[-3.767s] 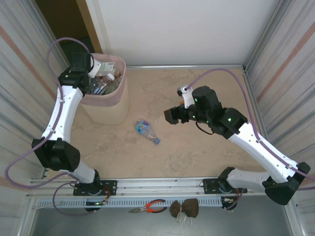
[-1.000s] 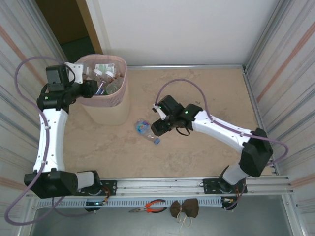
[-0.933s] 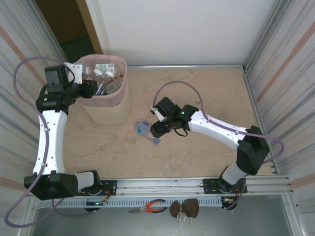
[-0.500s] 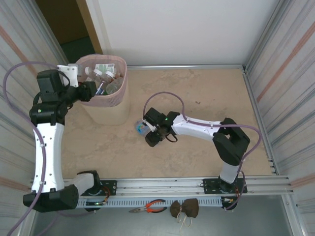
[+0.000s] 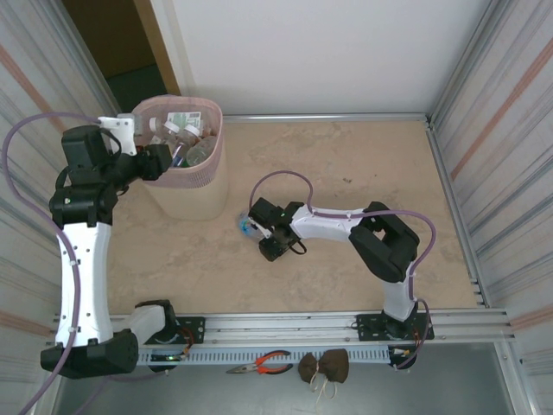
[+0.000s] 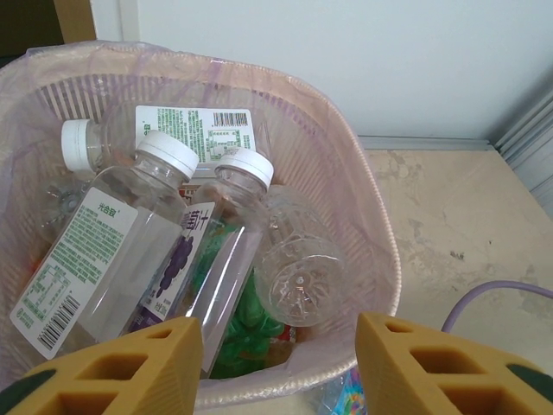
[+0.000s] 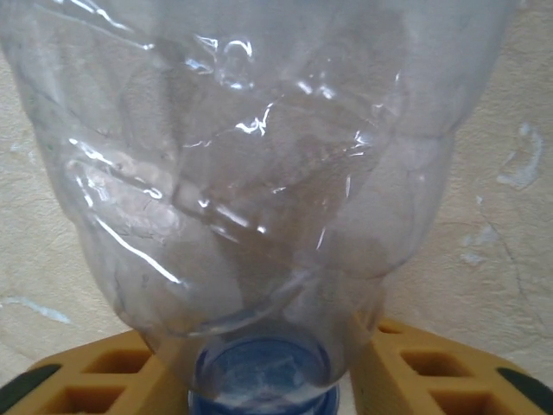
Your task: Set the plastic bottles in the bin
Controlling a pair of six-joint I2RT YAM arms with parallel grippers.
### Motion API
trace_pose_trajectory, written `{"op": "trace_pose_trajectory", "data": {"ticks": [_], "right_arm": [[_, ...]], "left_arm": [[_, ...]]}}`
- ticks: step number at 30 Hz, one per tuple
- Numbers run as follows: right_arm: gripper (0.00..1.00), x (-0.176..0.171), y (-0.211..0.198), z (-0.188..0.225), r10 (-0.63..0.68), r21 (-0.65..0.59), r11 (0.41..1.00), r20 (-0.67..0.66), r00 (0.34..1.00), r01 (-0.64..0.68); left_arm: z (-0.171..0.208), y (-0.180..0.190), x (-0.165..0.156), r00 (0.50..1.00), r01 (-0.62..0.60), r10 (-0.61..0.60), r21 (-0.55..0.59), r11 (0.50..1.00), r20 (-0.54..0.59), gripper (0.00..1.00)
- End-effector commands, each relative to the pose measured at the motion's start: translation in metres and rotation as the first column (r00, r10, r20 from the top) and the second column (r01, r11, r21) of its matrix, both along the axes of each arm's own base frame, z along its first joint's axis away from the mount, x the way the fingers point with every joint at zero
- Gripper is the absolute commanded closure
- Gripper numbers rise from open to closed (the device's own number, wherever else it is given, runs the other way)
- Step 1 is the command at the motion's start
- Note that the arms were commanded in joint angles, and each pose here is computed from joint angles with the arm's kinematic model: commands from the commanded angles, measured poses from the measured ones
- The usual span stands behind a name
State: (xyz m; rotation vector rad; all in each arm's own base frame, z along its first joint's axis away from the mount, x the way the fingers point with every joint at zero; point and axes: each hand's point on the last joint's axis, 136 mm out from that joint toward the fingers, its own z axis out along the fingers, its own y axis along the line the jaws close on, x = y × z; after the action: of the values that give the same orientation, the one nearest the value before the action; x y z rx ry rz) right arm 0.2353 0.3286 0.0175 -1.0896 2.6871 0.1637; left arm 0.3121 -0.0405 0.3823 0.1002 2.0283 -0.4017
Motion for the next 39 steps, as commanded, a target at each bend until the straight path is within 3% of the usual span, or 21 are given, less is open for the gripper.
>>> {"op": "trace_pose_trajectory", "data": {"ticks": [1,11,17,28,34,39], "right_arm": [[0.61,-0.002,-0.007,-0.001,0.011,-0.015,1.000,0.015,1.000,-0.011],[0.65,0.012,-0.019,0.043,0.024,0.015,1.000,0.178,0.984,-0.027],[0.66,0.019,-0.023,0.088,0.015,0.088,0.995,0.296,0.955,-0.043],[0.66,0.027,-0.035,0.187,-0.023,0.231,0.964,0.566,0.824,-0.133],[0.67,0.021,-0.053,0.221,0.132,0.085,0.957,0.722,0.679,-0.277],[0.66,0.006,-0.065,0.224,0.399,-0.152,0.881,0.748,0.530,-0.449]], "left_arm": [[0.015,-0.008,-0.010,0.999,0.030,-0.028,-0.037,0.999,0.031,0.49],[0.022,-0.024,-0.014,0.992,0.122,-0.119,-0.088,0.989,0.035,0.49],[0.028,-0.047,-0.020,0.969,0.246,-0.243,-0.181,0.952,0.039,0.47],[0.026,-0.099,-0.036,0.886,0.458,-0.464,-0.192,0.868,0.015,0.38],[0.015,-0.136,-0.053,0.797,0.595,-0.602,-0.099,0.797,-0.048,0.34],[0.003,-0.168,-0.073,0.697,0.713,-0.709,-0.001,0.701,-0.108,0.29]]}}
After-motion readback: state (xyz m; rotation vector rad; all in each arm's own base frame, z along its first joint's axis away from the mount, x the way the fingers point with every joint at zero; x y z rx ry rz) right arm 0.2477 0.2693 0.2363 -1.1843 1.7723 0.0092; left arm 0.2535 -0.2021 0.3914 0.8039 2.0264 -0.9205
